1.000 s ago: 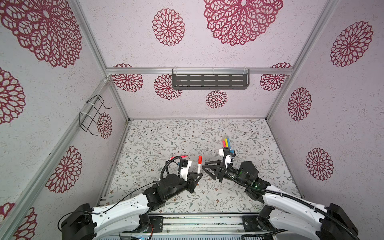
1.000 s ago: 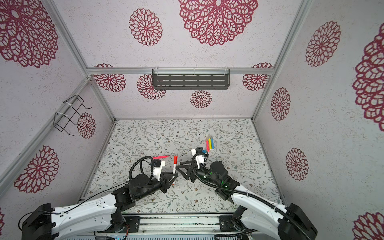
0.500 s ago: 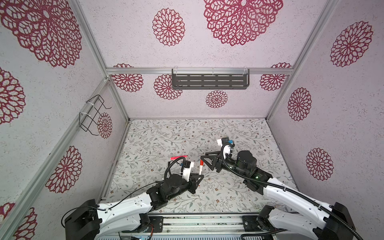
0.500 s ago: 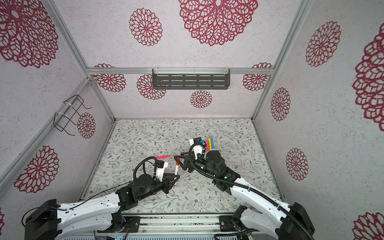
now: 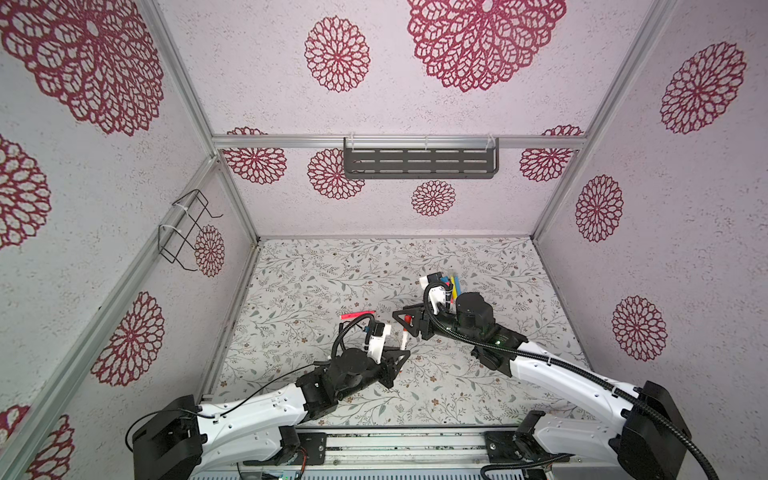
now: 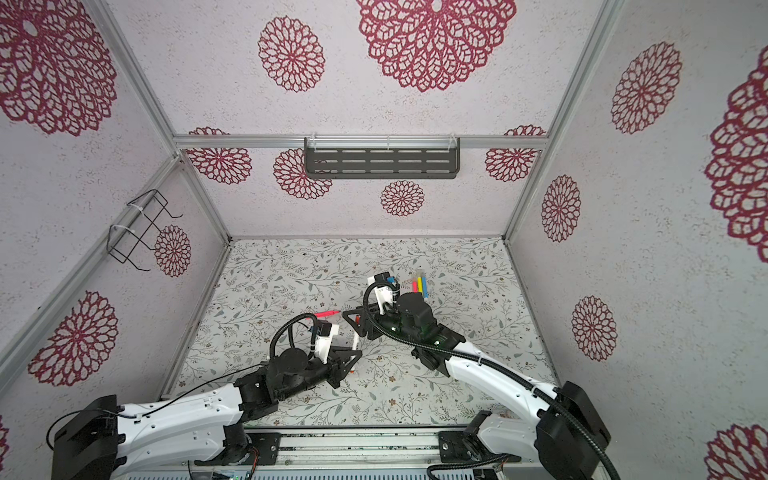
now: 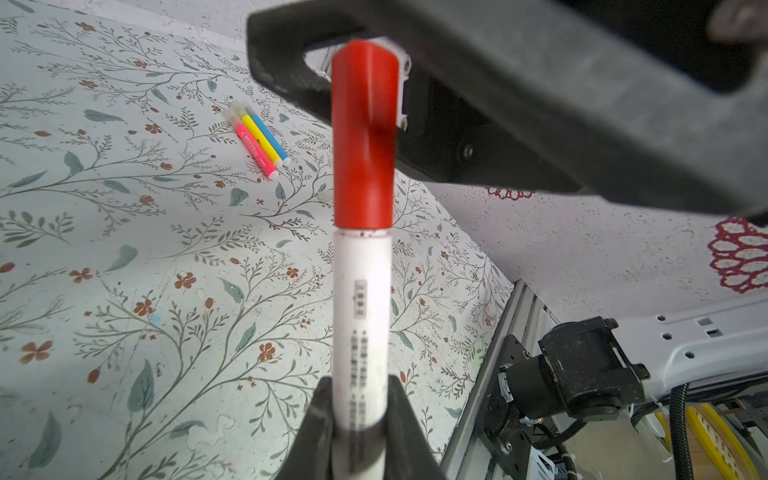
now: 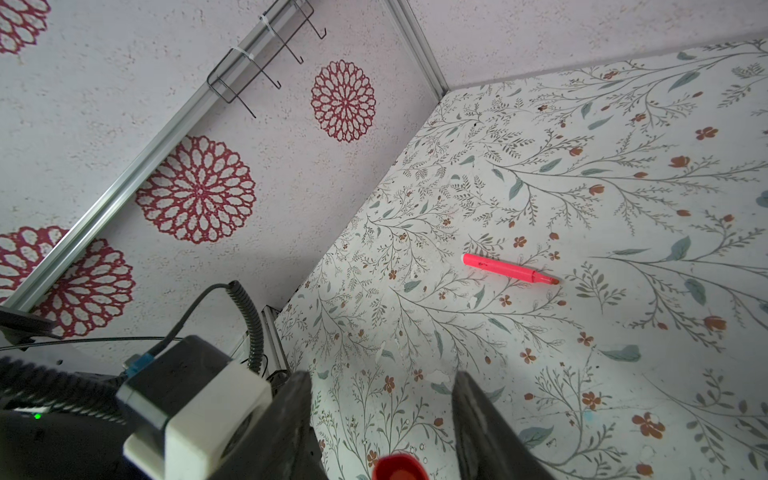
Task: Insert the pens into the pen caps
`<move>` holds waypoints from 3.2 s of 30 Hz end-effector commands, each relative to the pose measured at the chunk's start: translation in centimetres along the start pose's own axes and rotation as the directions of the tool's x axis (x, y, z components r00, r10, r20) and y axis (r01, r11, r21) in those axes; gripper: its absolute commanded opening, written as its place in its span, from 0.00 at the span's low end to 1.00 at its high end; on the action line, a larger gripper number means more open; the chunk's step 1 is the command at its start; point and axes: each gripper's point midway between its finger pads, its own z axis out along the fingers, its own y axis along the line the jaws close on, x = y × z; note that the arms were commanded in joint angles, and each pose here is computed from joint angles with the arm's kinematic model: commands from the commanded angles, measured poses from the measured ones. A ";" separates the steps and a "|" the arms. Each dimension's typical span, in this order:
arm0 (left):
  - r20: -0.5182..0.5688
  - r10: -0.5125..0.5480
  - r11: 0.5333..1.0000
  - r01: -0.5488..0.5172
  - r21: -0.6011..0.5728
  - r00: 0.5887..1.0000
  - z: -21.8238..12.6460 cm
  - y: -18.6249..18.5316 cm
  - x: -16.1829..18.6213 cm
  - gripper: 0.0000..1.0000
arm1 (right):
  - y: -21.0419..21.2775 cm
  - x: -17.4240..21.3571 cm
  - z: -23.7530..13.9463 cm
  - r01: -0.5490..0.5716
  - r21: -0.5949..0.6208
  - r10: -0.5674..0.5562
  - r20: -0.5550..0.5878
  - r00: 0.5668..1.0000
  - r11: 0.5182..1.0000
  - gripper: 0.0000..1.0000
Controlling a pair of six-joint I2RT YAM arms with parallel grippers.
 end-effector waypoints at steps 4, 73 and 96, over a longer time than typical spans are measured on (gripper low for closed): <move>0.048 0.016 1.000 -0.017 0.015 0.999 0.0 -0.9 -1.6 0.00 | 1.3 -1.3 -0.1 0.031 -0.050 -0.029 0.026 0.999 0.998 0.37; 0.243 -0.088 0.995 0.077 0.056 0.966 -3.4 1.6 -9.7 0.00 | -0.5 18.4 2.5 -0.122 0.095 0.147 -0.333 0.931 0.988 0.00; 0.104 -0.051 0.992 0.038 0.119 0.993 -1.8 0.9 -5.2 0.00 | 7.3 2.6 -5.8 0.140 -0.065 -0.138 0.041 0.990 0.988 0.53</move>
